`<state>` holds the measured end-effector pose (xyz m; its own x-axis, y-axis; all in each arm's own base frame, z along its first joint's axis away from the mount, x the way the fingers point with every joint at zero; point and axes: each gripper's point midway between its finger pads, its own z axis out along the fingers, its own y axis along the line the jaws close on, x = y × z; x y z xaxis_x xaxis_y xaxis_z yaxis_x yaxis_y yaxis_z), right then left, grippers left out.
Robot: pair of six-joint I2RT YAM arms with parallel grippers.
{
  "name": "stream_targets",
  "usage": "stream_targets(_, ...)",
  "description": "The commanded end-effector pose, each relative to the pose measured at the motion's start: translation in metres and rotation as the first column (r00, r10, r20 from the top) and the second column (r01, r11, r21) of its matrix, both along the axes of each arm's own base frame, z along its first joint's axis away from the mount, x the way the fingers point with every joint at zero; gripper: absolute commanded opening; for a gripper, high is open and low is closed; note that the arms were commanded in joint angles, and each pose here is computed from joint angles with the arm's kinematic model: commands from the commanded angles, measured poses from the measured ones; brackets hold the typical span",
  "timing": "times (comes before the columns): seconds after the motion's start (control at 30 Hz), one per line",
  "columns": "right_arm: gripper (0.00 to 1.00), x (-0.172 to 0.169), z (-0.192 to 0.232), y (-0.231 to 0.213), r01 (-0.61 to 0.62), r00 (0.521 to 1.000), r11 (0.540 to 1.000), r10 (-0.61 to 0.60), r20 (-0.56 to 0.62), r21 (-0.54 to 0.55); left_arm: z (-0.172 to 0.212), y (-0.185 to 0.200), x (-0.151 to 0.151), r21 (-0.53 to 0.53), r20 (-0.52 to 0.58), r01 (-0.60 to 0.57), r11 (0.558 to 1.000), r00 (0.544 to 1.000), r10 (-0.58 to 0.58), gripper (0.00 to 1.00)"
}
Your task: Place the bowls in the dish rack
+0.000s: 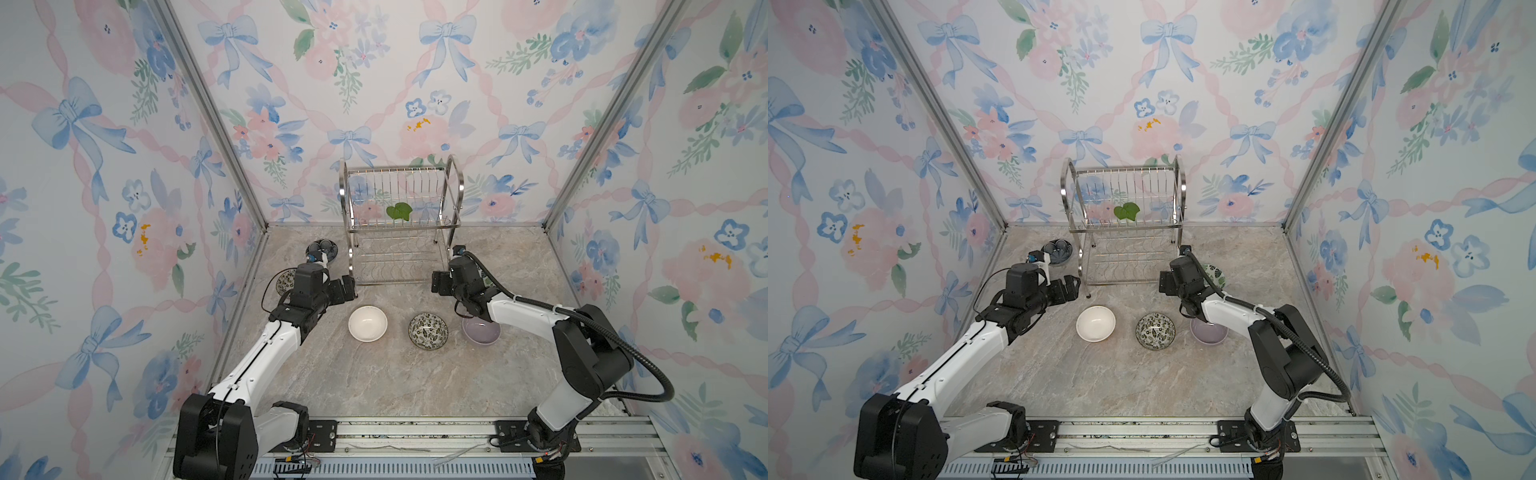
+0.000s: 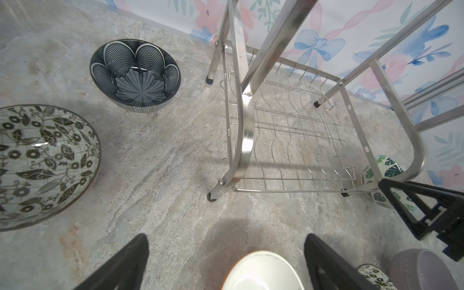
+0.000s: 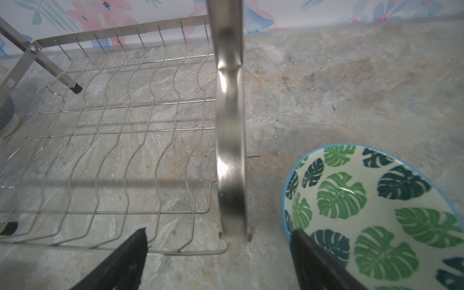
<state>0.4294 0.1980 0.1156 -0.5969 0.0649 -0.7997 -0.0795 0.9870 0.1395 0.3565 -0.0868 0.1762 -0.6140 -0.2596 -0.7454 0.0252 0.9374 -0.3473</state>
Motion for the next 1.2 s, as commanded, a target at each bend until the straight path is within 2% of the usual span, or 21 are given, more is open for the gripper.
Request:
stream_targets(0.0,0.79,0.02,0.009,0.001,0.025,0.999,0.999,-0.027,0.044,0.039,0.012,-0.007,0.002,-0.007,0.028,0.039,0.999,0.999,-0.039,0.98)
stream_targets(0.3,0.34,0.03,0.01,0.004,0.086,0.993,0.996,-0.089,0.081,0.034,0.009,-0.012,0.003,-0.028,0.014,0.055,0.998,0.998,-0.055,0.98)
stream_targets(0.43,0.22,0.038,0.008,0.002,0.13,0.988,0.991,-0.13,0.08,0.01,0.009,-0.008,0.004,-0.013,0.016,0.036,0.999,0.999,-0.036,0.98)
stream_targets(0.63,0.17,0.052,0.001,0.0,0.134,0.989,0.991,-0.133,0.071,-0.012,0.009,-0.005,0.004,-0.004,0.021,0.026,1.0,0.999,-0.026,0.98)
stream_targets(0.73,0.18,0.055,-0.002,-0.002,0.13,0.99,0.991,-0.128,0.052,-0.019,0.01,-0.004,0.004,-0.001,0.022,0.02,1.0,1.0,-0.02,0.98)
stream_targets(0.8,0.23,0.054,-0.001,0.001,0.105,0.993,0.994,-0.104,0.049,-0.019,0.011,-0.003,0.005,0.001,0.027,0.014,1.0,1.0,-0.014,0.98)
stream_targets(0.97,0.44,0.048,0.01,0.007,0.042,0.997,0.998,-0.039,0.064,-0.039,0.013,0.001,0.004,0.011,0.037,-0.005,1.0,0.999,0.005,0.98)
stream_targets(1.17,0.76,0.033,0.03,0.001,0.023,0.997,0.998,-0.019,0.079,-0.058,0.016,0.011,0.005,0.025,0.05,-0.043,0.999,0.998,0.041,0.98)
